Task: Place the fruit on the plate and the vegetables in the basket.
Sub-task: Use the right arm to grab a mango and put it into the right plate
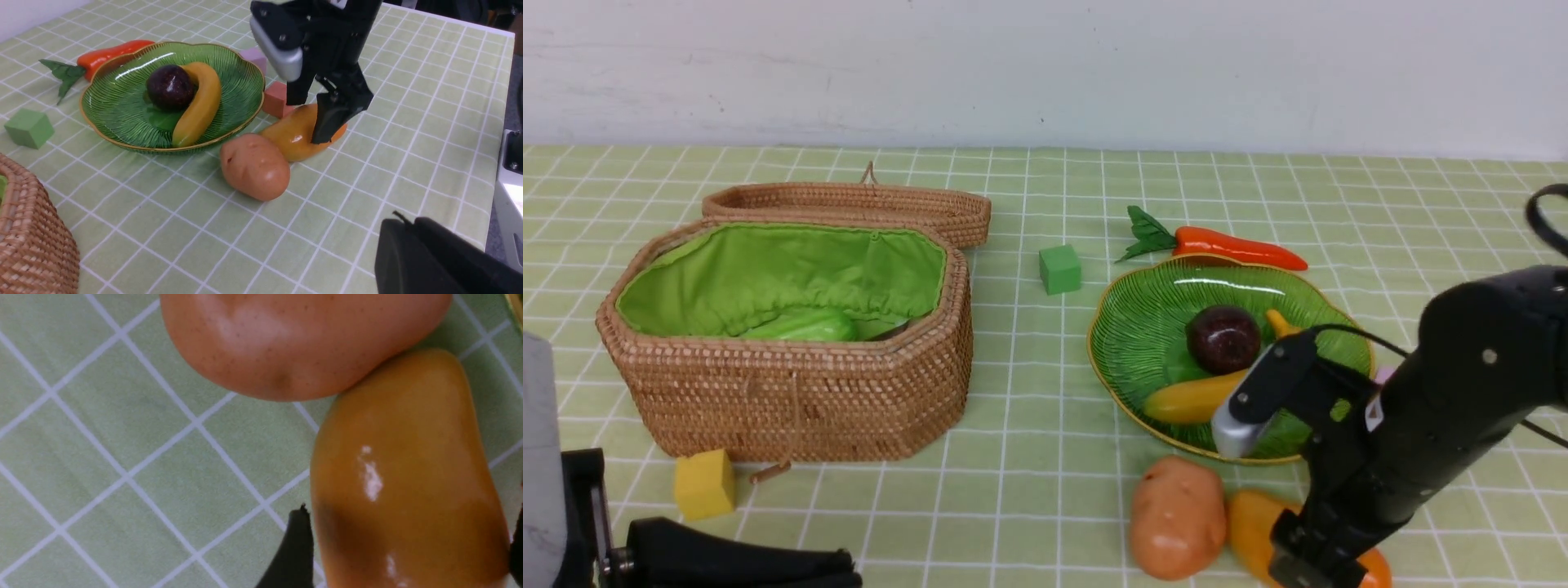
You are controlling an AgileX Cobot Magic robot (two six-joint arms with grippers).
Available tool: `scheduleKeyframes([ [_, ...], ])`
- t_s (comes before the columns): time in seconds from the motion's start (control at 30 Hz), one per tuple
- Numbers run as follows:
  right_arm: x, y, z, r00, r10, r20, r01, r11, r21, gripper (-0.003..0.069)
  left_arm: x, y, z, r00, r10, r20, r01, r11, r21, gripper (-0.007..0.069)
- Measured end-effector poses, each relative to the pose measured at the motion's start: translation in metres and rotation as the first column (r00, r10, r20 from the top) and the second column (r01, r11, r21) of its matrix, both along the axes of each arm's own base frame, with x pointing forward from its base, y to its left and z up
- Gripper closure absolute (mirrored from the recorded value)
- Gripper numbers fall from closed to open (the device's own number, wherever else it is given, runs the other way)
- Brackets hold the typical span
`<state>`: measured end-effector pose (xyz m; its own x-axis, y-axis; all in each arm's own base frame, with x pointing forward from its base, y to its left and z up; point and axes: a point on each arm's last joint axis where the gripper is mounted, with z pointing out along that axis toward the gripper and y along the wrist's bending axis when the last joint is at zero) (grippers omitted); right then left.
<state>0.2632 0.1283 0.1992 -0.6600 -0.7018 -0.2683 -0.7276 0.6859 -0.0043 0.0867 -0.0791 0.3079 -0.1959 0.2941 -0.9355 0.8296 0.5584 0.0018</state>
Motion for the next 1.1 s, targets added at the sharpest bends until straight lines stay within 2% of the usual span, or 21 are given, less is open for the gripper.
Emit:
scheduleKeyframes([
  [0.27,0.004,-0.001,-0.014,0.999,0.028,-0.027,-0.03,0.998,-0.056,0.0031,0.0,0.0,0.0,1.0,0.0,-0.001,0.0,1.0,-0.005,0.0603],
  [0.47,0.007,0.001,-0.021,0.998,0.022,-0.06,-0.025,0.998,-0.057,0.0056,0.0,0.0,0.001,1.0,0.001,-0.001,-0.001,1.0,-0.009,0.0603],
  [0.8,0.008,0.002,-0.021,0.997,0.021,-0.074,-0.025,0.998,-0.059,0.0057,0.0,-0.001,0.001,1.0,0.001,-0.004,-0.001,1.0,-0.021,0.0603],
  [1.0,0.002,0.004,-0.016,0.981,0.012,-0.195,-0.024,0.998,-0.06,0.0057,0.0,-0.001,0.001,1.0,0.001,-0.004,-0.001,1.0,-0.022,0.0603],
  [1.1,-0.004,0.004,-0.001,0.972,0.02,-0.233,-0.034,0.998,-0.056,0.0057,0.0,-0.001,0.001,1.0,0.0,-0.005,0.0,1.0,-0.024,0.0603],
])
